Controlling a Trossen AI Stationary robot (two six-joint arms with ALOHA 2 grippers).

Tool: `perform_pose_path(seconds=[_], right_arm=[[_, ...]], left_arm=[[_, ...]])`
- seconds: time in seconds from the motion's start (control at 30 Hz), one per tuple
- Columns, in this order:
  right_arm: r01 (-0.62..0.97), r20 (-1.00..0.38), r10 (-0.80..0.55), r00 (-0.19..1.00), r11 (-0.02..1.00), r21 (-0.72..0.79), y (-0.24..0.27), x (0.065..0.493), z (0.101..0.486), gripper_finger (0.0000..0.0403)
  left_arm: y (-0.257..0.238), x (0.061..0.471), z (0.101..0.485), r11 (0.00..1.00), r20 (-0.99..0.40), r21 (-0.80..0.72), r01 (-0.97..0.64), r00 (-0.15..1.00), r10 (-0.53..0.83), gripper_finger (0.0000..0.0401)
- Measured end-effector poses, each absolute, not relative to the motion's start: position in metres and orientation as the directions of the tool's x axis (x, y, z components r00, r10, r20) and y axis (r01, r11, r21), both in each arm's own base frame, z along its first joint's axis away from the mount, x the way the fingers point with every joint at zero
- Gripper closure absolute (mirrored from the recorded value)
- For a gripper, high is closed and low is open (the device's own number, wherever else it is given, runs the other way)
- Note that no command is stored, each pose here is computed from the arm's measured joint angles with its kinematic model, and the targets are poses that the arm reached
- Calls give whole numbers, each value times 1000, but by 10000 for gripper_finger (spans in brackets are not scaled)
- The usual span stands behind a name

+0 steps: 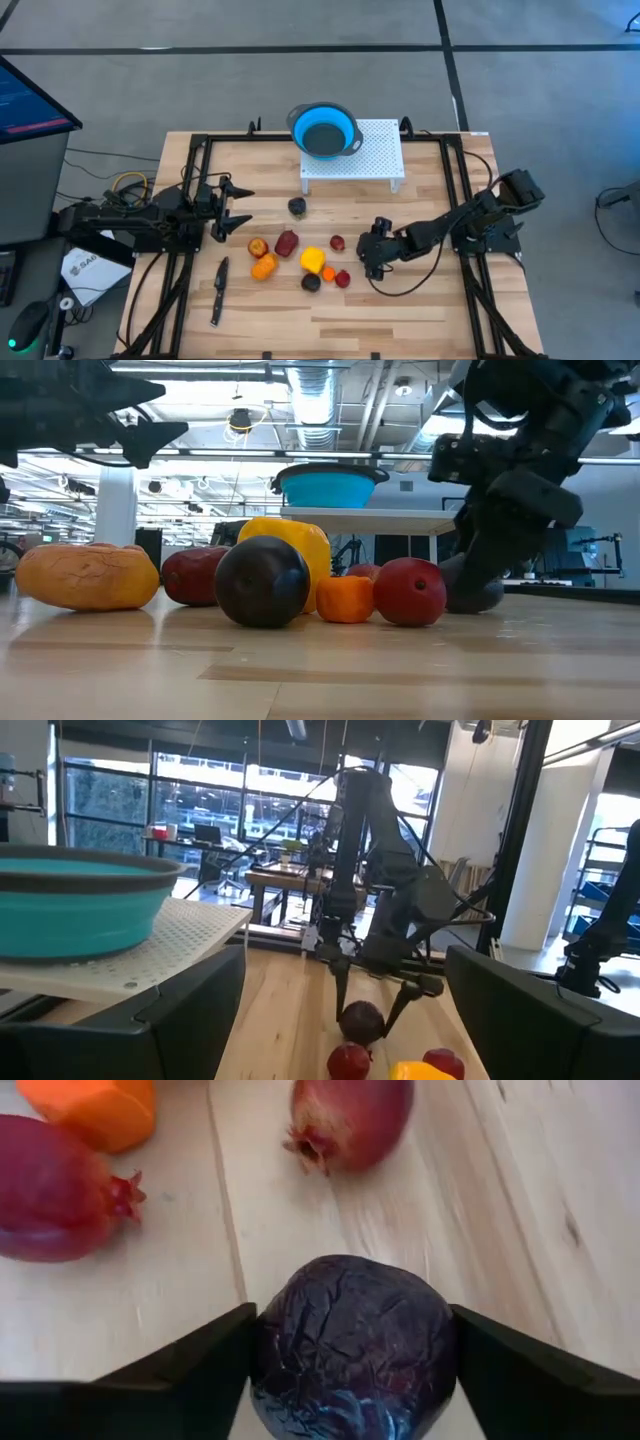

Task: Pick & Place Fruit
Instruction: Put the right purple plum into the blue strainer bowl on the shelf

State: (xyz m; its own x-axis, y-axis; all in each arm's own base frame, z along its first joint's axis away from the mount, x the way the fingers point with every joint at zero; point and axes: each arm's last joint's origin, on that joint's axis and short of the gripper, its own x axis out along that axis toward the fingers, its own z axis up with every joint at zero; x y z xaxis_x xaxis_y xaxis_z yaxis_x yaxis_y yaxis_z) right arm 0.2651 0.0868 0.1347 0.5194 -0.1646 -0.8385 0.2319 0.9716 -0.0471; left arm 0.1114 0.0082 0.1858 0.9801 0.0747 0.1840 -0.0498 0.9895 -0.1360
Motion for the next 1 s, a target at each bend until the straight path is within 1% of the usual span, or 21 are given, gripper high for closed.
perform_pose_path(seconds=[0.1, 0.17, 0.2, 0.27, 0.3, 0.37, 0.43, 0.5, 0.57, 0.67, 0.77, 0.87, 1.0], right_arm=[[245, -836, -130, 533, 970, 5, 94, 262, 139, 139], [227, -807, -79, 585, 971, 70, 100, 261, 139, 153], [211, -775, -44, 631, 970, 117, 103, 261, 138, 157], [154, -676, 39, 736, 963, 223, 107, 262, 136, 159], [122, -612, 71, 787, 956, 266, 107, 262, 136, 158], [61, -469, 108, 877, 942, 330, 106, 261, 138, 157], [-2, -322, 124, 939, 935, 354, 103, 258, 144, 156], [-67, -164, 132, 978, 934, 351, 99, 256, 153, 156], [-113, -31, 129, 991, 942, 317, 96, 256, 165, 156], [-188, 109, 165, 980, 949, 252, 94, 261, 182, 156], [-264, 185, 230, 955, 946, 188, 93, 271, 198, 156], [-345, 230, 311, 922, 930, 125, 93, 286, 209, 156], [-375, 272, 340, 900, 922, 91, 88, 312, 218, 156]], left_arm=[[8, 112, 185, 989, 175, -135, -51, 982, 75, 64], [8, 113, 184, 989, 168, -138, -52, 983, 75, 64], [8, 113, 184, 989, 168, -141, -51, 983, 75, 64], [8, 114, 184, 990, 170, -139, -36, 984, 59, 64], [7, 115, 185, 992, 176, -128, -8, 984, 31, 64], [4, 116, 187, 994, 194, -88, 69, 980, -51, 64], [0, 118, 190, 989, 224, -40, 142, 966, -129, 64], [-3, 119, 192, 982, 250, 5, 190, 950, -185, 64], [-6, 121, 193, 976, 262, 34, 214, 941, -216, 64], [-10, 125, 192, 969, 260, 77, 234, 934, -246, 64], [-15, 130, 191, 961, 258, 113, 253, 926, -274, 64], [-20, 135, 191, 949, 261, 156, 273, 915, -306, 64], [-31, 148, 202, 921, 247, 243, 306, 898, -364, 64]])
